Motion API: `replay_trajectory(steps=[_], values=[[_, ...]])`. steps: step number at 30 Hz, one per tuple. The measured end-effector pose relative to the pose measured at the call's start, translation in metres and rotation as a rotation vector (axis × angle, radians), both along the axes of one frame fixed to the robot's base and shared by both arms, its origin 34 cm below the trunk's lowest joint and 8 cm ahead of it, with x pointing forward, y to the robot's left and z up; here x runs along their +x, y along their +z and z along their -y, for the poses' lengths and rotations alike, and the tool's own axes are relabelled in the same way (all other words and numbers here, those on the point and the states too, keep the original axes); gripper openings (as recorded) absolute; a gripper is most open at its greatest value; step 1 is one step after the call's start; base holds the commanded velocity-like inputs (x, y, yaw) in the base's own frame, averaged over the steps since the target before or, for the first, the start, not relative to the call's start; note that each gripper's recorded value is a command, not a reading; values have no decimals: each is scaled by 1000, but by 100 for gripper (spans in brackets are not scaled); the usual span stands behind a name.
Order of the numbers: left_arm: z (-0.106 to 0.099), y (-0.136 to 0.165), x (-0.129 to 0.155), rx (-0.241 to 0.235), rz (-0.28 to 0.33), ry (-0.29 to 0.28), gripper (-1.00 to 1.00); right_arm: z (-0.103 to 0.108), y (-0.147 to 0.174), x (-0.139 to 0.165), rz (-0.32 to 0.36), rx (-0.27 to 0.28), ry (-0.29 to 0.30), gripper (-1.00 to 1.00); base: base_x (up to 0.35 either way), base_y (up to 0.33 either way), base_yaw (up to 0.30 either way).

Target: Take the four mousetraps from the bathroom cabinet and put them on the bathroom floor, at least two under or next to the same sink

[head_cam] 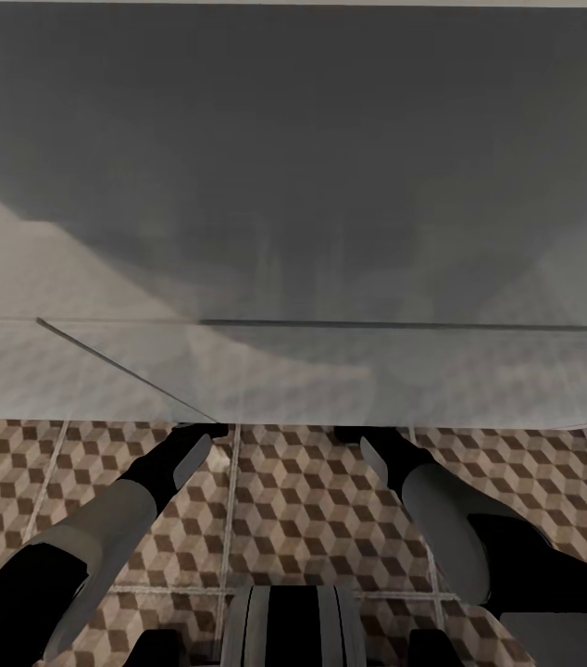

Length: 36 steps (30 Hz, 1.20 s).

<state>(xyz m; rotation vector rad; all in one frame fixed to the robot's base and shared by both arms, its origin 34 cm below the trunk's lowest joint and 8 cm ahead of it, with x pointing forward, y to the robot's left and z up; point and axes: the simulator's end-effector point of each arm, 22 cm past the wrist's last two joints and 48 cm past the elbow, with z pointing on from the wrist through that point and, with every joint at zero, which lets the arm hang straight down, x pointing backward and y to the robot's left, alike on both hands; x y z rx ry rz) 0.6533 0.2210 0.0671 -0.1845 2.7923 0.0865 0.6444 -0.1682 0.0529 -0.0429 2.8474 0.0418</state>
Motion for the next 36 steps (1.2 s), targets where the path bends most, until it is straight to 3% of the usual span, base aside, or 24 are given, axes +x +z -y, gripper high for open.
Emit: replay_trajectory(steps=[36], values=[[-1, 0, 0, 1, 1, 2, -100, -2, 1, 1, 4, 1, 2, 100, 0, 0, 0]])
